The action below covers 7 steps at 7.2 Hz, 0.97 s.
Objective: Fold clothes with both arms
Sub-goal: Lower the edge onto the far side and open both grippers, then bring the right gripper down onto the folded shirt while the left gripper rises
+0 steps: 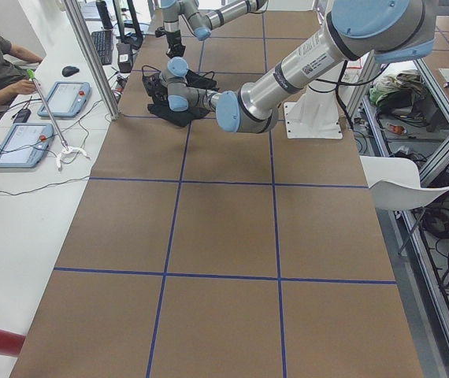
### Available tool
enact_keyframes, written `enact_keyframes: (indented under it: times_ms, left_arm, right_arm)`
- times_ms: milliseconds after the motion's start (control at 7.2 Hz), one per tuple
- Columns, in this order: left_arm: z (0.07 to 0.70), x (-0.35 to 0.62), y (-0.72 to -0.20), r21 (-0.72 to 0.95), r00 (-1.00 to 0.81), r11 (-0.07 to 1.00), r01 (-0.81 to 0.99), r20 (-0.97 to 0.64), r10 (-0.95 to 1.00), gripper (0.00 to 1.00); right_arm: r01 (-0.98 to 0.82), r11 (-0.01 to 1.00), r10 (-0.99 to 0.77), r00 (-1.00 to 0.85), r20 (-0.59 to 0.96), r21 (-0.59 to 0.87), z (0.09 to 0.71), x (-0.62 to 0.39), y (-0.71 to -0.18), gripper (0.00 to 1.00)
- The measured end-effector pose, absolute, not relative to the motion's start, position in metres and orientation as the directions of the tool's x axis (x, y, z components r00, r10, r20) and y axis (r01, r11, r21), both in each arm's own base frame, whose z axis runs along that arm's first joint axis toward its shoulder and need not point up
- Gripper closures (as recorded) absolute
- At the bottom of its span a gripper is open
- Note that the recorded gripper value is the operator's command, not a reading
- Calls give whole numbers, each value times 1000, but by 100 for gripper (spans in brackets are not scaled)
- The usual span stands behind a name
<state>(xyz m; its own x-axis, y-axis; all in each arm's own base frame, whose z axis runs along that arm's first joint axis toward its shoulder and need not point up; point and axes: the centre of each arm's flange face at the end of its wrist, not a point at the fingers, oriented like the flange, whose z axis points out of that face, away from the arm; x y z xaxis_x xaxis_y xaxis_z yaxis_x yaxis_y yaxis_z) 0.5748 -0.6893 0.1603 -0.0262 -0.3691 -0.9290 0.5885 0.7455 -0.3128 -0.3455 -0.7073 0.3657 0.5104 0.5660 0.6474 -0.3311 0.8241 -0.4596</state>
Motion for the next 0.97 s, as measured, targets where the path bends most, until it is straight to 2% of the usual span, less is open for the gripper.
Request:
enact_keyframes:
  times_ms: [139,278,695,972]
  left_arm:
    - [157,577,-693,-311,-35,739,597,-931,-364,54]
    - [154,579,-695,-310,-43,736,601,-933,-358,1]
    - [134,573,-703,-302,-66,717,629,-939,-338,0]
    - [133,547,-722,-295,-54,719,629,-940,-338,0]
  right_arm:
    - [-342,825,565,517,643,-451,366,-347,-714,47]
    - [-345,826,563,524,639,-445,369,-348,-717,0]
    - [-351,830,558,527,642,-433,367,-346,-722,0]
    - [-345,845,534,505,678,-408,338,-339,-723,0]
